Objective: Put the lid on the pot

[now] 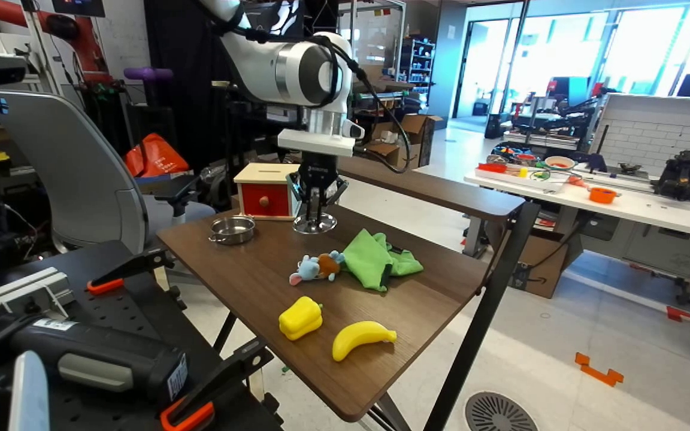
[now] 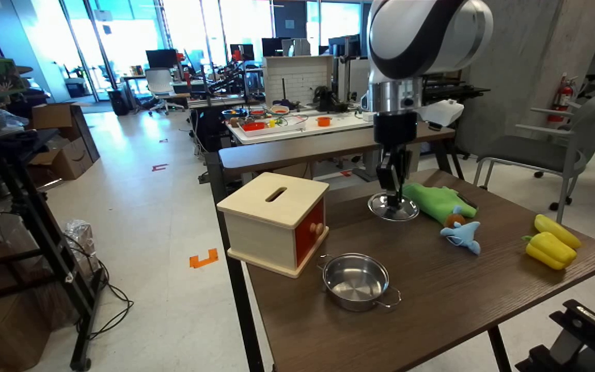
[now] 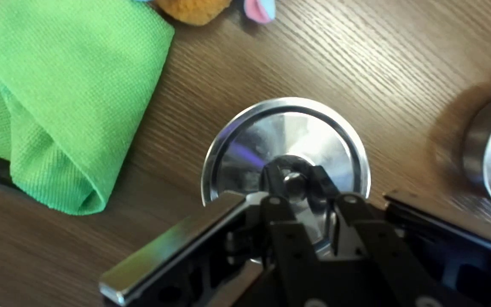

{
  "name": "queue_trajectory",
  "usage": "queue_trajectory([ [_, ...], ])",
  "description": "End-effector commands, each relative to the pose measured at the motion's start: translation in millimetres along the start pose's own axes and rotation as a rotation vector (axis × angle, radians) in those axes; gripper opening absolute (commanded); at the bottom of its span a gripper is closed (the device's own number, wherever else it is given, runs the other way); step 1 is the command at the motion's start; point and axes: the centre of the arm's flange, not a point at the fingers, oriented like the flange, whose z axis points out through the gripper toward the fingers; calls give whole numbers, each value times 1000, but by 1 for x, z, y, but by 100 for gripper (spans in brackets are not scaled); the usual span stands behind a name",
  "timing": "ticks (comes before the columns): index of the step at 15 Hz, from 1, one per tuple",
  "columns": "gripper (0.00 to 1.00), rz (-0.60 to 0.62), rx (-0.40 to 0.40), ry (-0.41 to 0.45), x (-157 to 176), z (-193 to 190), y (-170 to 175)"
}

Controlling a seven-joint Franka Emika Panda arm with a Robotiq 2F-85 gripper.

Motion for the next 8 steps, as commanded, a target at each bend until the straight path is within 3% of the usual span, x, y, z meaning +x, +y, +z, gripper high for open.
queue_trajectory([
  [1, 5, -73, 17, 36, -17, -44, -32],
  [8, 5, -256, 46, -10, -7, -42, -96],
])
